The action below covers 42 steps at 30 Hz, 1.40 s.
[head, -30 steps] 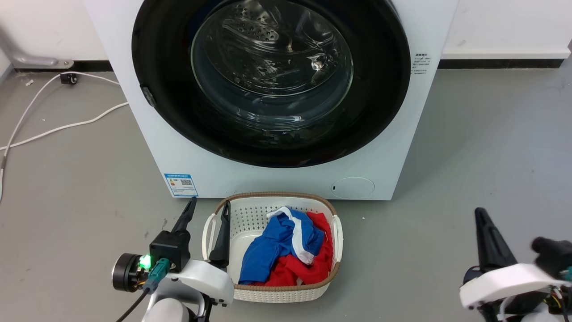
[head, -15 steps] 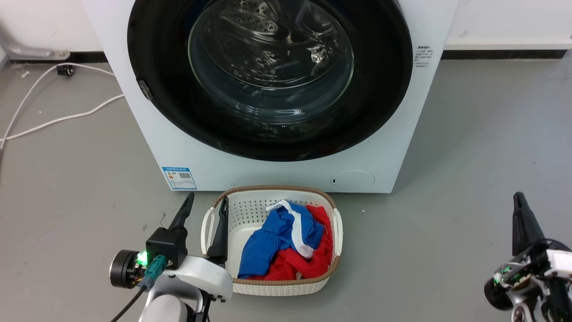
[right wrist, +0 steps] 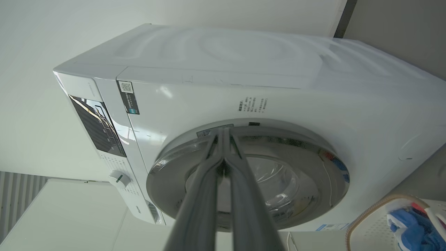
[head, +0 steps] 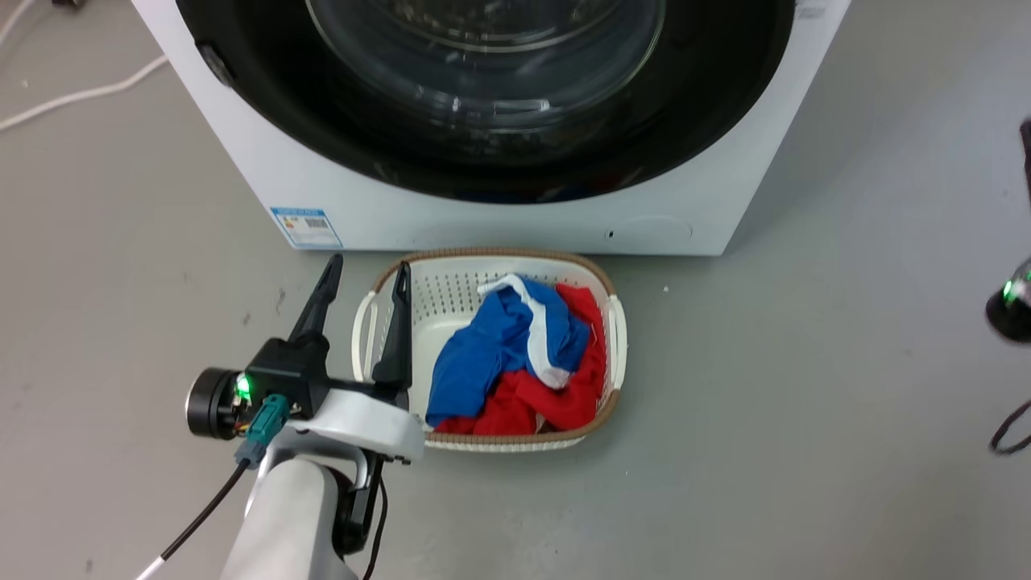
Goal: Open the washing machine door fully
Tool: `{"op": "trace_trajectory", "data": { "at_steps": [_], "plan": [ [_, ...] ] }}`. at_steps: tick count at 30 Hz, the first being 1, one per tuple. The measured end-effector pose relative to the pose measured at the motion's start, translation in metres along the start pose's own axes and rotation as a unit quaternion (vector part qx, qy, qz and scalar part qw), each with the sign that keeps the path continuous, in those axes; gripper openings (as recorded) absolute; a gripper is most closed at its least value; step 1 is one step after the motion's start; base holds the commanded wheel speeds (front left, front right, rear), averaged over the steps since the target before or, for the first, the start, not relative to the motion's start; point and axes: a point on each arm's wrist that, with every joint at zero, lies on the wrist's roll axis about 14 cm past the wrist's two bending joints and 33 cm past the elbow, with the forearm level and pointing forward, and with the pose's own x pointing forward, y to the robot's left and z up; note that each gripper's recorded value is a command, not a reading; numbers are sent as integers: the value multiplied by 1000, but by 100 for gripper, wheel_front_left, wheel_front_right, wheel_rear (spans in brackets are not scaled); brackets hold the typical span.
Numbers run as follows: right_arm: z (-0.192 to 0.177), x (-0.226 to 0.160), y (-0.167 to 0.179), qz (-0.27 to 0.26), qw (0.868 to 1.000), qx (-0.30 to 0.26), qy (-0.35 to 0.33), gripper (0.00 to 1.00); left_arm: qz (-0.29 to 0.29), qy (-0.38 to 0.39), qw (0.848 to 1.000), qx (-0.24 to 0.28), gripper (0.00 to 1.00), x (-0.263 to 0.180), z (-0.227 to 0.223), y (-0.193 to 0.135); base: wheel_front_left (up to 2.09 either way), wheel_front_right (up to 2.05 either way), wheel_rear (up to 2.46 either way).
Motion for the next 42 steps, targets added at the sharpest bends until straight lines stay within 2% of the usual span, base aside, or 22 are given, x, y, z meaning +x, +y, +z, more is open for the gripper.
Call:
{"op": "trace_trajectory", "data": {
  "at_steps": [5, 13, 23, 32, 42],
  "plan": [
    [-12, 48, 4, -16, 996, -60, 65, 0, 1, 6, 1000, -4, 100, 16, -12, 1, 0, 0, 0],
    [-58, 106, 14, -22, 978, -132, 160, 0, 12, 16, 1000, -6, 100, 24, -26, 8, 0, 0, 0],
    [-96, 158, 23, -24, 956, -201, 213, 0, 25, 25, 999, 5, 100, 32, -38, 17, 0, 0, 0],
    [-124, 176, 8, -40, 937, -234, 256, 0, 33, 40, 999, 9, 100, 34, -53, 20, 0, 0, 0],
    [-138, 164, 1, -56, 909, -252, 327, 0, 31, 37, 999, 5, 100, 38, -52, 16, 0, 0, 0]
  ]
}}
